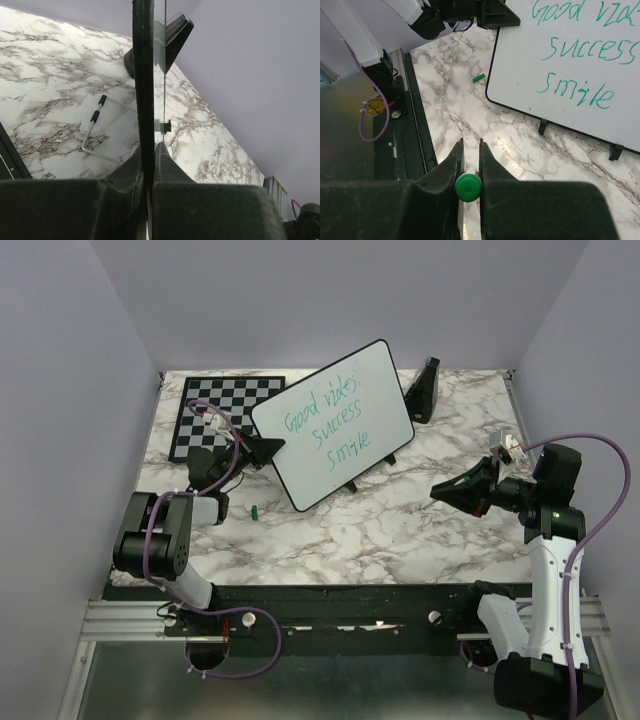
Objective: Write a sentence on the whiteboard
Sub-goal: Put down the whiteboard on the whiteboard stand, then pick up the pen cap from the center of the board.
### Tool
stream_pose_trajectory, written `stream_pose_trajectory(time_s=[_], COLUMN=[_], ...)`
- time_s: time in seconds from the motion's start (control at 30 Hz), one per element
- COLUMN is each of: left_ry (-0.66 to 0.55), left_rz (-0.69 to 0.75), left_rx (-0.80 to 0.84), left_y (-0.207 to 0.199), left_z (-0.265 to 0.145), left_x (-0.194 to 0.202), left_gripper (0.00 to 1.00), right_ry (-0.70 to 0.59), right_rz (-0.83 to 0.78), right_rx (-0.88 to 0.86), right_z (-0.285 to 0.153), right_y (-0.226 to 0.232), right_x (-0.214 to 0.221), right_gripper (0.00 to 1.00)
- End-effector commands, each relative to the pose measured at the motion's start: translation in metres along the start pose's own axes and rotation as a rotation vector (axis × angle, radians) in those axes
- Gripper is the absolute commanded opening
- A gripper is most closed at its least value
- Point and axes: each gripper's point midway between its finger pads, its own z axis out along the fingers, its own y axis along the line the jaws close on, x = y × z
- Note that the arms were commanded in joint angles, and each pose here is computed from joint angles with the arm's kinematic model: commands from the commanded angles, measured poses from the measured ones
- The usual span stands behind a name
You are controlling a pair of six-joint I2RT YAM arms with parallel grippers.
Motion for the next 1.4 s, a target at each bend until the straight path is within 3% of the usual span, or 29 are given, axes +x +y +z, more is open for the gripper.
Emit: stream_pose_trajectory(time_s=[0.0, 0.73, 0.87, 0.93, 1.03, 1.13, 1.17, 1.37], left_ry=[-0.109, -0.149, -0.158, -0.162, -0.168, -0.182, -0.180, -0.202], left_rz=[0.186, 0.185, 0.194, 0.201, 0.203, 0.209, 0.207, 0.173], left_rx=[0.052, -0.010, -0.015, -0.009, -0.005, -0.012, -0.020, -0.145], left_y=[-0.010, 0.004, 0.003, -0.001, -0.004, -0.007, -0.007, 0.002], left_z=[-0.002, -0.012, -0.013, -0.013, -0.013, -0.014, -0.015, -0.034], left_x=[-0.019, -0.012, -0.016, -0.019, -0.022, -0.027, -0.027, -0.029], left_gripper=[0.02, 0.40, 0.53, 0.54, 0.66, 0.85, 0.96, 0.99], right_ry=[-0.016, -0.016, -0.015, -0.015, -0.015, -0.014, -0.014, -0.012], right_rz=[0.011, 0.019, 0.020, 0.019, 0.022, 0.022, 0.022, 0.022], right_rx=[-0.031, -0.033, -0.033, -0.032, -0.032, -0.032, -0.030, -0.029], right_z=[0.000, 0.000, 0.000, 0.000, 0.000, 0.000, 0.000, 0.000], right_y=[0.007, 0.006, 0.005, 0.005, 0.005, 0.005, 0.004, 0.004], right_x=[0.000, 0.001, 0.001, 0.001, 0.001, 0.001, 0.001, 0.002], right_gripper=[0.01, 0.01, 0.01, 0.00, 0.01, 0.01, 0.01, 0.01])
